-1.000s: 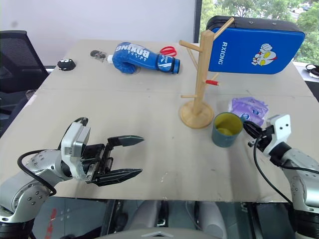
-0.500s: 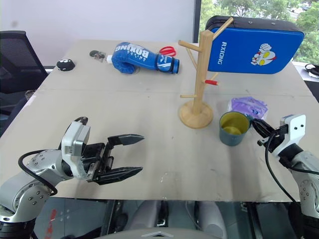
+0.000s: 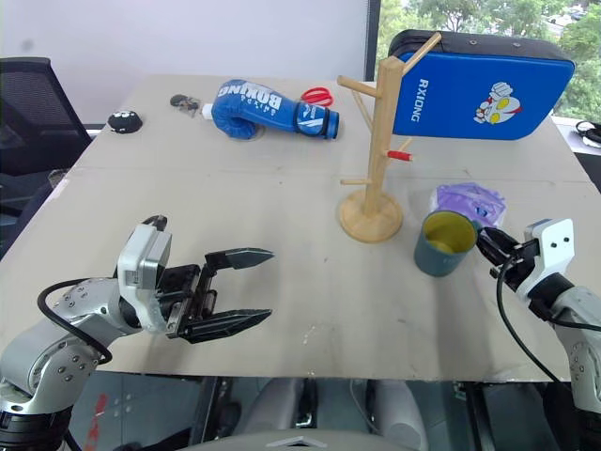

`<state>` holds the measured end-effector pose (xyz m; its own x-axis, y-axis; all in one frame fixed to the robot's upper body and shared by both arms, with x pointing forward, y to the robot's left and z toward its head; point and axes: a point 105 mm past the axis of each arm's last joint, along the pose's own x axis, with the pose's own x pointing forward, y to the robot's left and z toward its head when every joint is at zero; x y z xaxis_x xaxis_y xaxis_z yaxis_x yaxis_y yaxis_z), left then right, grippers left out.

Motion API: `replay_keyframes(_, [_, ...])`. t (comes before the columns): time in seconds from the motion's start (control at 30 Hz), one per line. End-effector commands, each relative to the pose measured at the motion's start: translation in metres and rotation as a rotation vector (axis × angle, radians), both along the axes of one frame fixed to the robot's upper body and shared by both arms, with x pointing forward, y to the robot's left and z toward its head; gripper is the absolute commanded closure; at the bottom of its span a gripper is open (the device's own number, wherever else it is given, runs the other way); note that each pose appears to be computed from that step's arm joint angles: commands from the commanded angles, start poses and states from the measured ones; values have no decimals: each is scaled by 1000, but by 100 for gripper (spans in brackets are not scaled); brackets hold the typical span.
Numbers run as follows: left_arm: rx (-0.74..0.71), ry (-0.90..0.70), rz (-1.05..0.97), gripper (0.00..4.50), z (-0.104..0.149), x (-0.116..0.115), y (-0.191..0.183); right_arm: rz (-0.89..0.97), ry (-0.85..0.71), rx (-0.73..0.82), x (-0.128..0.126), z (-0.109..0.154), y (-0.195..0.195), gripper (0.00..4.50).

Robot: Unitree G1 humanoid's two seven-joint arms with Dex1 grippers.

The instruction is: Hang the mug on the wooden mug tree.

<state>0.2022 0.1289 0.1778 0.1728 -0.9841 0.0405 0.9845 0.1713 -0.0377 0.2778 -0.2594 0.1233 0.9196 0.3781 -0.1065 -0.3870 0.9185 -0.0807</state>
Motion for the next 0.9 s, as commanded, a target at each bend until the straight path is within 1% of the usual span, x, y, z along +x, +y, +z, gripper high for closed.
replay_keyframes(0.03, [1, -21, -17, 0, 6, -1, -4, 14, -31, -15, 5, 3, 1, 185])
replay_keyframes(0.13, [3, -21, -18, 0, 7, -1, -4, 16, -30, -6, 9, 1, 2, 185])
replay_keyframes(0.37, [10, -20, -9, 0, 7, -1, -2, 61, -12, 75, 15, -6, 15, 185])
replay_keyframes(0.47, [11, -19, -4, 0, 7, -2, -1, 66, -6, 81, 21, -11, 19, 185])
replay_keyframes(0.5, [12, -19, 0, 0, 7, -2, 0, 64, -11, 87, 24, -11, 21, 206])
replay_keyframes(0.53, [12, -19, 3, 0, 7, -2, 0, 65, -14, 93, 26, -10, 23, 238])
replay_keyframes(0.57, [12, -19, 6, 0, 7, -3, 0, 68, -18, 98, 28, -9, 25, 249])
replay_keyframes(0.6, [12, -20, 8, 0, 7, -3, 1, 70, -21, 100, 28, -9, 26, 303])
replay_keyframes(0.63, [11, -19, 10, 0, 6, -3, 1, 72, -23, 101, 29, -8, 26, 336])
replay_keyframes(0.7, [8, -17, 12, 0, 6, -4, 2, 78, -32, 104, 29, -6, 28, 431])
replay_keyframes(0.73, [7, -16, 13, 0, 6, -4, 2, 80, -35, 105, 28, -4, 28, 442])
replay_keyframes(0.77, [5, -16, 13, 0, 6, -4, 2, 81, -39, 105, 28, -3, 28, 442])
replay_keyframes(0.9, [-44, -64, 78, 0, 12, 2, 8, 111, -110, 90, 21, 26, 33, 442])
